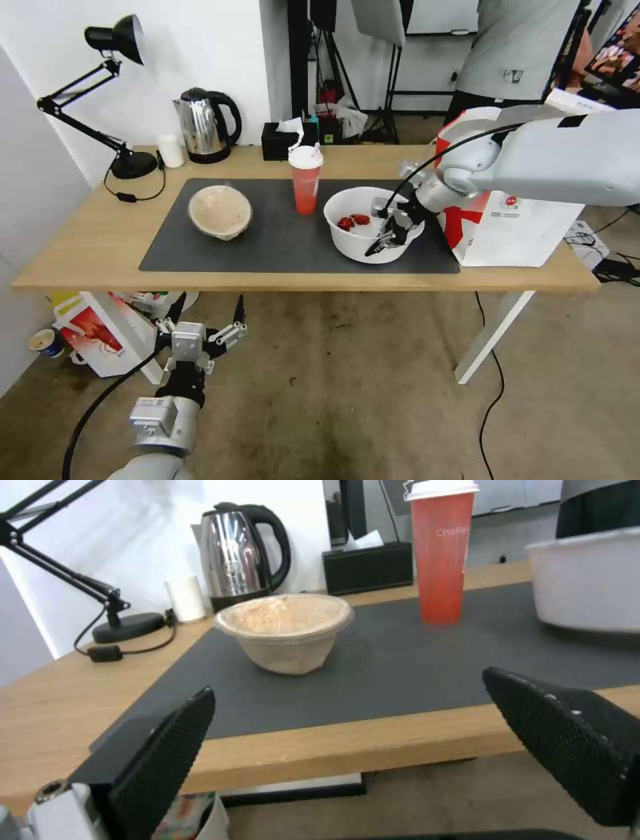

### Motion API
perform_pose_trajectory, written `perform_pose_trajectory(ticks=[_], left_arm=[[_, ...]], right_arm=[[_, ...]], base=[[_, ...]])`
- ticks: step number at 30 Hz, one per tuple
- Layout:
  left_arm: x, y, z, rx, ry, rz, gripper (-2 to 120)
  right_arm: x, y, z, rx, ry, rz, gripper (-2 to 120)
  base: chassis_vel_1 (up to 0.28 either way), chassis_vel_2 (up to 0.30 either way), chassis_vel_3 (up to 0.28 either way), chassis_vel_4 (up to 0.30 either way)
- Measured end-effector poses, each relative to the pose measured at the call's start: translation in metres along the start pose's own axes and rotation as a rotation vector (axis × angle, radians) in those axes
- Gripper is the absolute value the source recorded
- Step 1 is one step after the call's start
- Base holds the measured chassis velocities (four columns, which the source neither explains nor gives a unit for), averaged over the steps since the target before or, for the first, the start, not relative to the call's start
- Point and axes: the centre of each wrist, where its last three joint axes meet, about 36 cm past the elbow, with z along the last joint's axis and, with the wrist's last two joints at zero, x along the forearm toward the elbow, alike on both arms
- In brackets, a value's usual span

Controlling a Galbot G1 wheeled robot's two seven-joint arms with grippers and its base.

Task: Pick up the trash from the table and place it into the takeout bag.

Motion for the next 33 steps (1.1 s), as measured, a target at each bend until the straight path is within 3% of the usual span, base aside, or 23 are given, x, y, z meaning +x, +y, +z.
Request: perform_pose_trajectory(ticks=[14, 23, 33], left_arm=[[0.0, 0.0, 0.0, 0.0, 0.0, 0.0, 100], [0.0, 0.0, 0.0, 0.0, 0.0, 0.0, 100], [0.0, 0.0, 0.0, 0.0, 0.0, 0.0, 100]], right_arm=[[0.035, 0.026, -0.025, 0.101, -0.081, -0.007, 0], [0.054, 0.043, -0.048, 0.164, -0.222, 0.04, 0], [0.068, 0.048, -0.062, 0.203, -0.242, 0.044, 0]], base=[[0.0, 0.0, 0.0, 0.0], [0.0, 0.0, 0.0, 0.0], [0.0, 0.0, 0.0, 0.0]])
